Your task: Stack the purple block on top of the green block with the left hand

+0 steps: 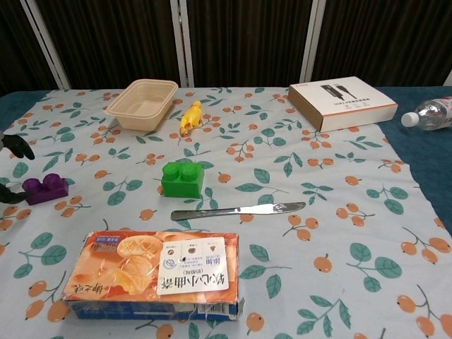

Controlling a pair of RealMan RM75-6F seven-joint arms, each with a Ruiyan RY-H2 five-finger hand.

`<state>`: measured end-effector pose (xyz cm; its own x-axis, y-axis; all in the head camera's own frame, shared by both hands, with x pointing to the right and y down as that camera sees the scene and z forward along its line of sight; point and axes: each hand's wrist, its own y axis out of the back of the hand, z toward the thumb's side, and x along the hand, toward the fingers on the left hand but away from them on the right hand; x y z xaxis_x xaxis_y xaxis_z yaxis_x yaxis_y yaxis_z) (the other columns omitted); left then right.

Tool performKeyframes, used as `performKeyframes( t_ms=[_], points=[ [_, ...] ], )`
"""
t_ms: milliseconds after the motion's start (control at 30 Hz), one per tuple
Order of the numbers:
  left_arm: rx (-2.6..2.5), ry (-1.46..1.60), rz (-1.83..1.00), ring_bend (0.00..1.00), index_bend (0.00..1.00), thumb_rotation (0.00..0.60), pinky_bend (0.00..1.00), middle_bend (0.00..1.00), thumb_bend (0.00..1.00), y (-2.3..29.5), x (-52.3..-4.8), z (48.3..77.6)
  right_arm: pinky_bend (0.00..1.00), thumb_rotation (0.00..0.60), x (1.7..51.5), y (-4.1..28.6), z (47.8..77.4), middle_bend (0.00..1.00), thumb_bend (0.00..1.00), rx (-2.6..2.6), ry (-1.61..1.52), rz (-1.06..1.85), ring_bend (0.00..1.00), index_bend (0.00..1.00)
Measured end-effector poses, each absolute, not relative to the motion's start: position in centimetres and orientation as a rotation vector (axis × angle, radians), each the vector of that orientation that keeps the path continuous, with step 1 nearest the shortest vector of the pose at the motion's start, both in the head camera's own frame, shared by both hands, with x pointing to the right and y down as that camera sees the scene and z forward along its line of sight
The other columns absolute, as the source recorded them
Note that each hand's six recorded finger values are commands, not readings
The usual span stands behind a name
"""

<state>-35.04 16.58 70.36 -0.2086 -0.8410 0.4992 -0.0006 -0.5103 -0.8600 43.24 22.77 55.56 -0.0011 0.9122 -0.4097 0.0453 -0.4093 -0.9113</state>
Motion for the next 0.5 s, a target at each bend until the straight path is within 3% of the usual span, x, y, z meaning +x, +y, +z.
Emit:
performKeyframes(
  t_ms=[500],
  points=[
    [-1.443, 1.003, -1.771, 0.04, 0.29, 0.6, 0.0, 0.22, 0.28, 17.1, -32.8, 71.9, 0.0, 0.6, 43.5, 22.8, 55.4, 0.01, 0.08, -1.558, -1.037, 1.495, 0.0, 0.06]
  ],
)
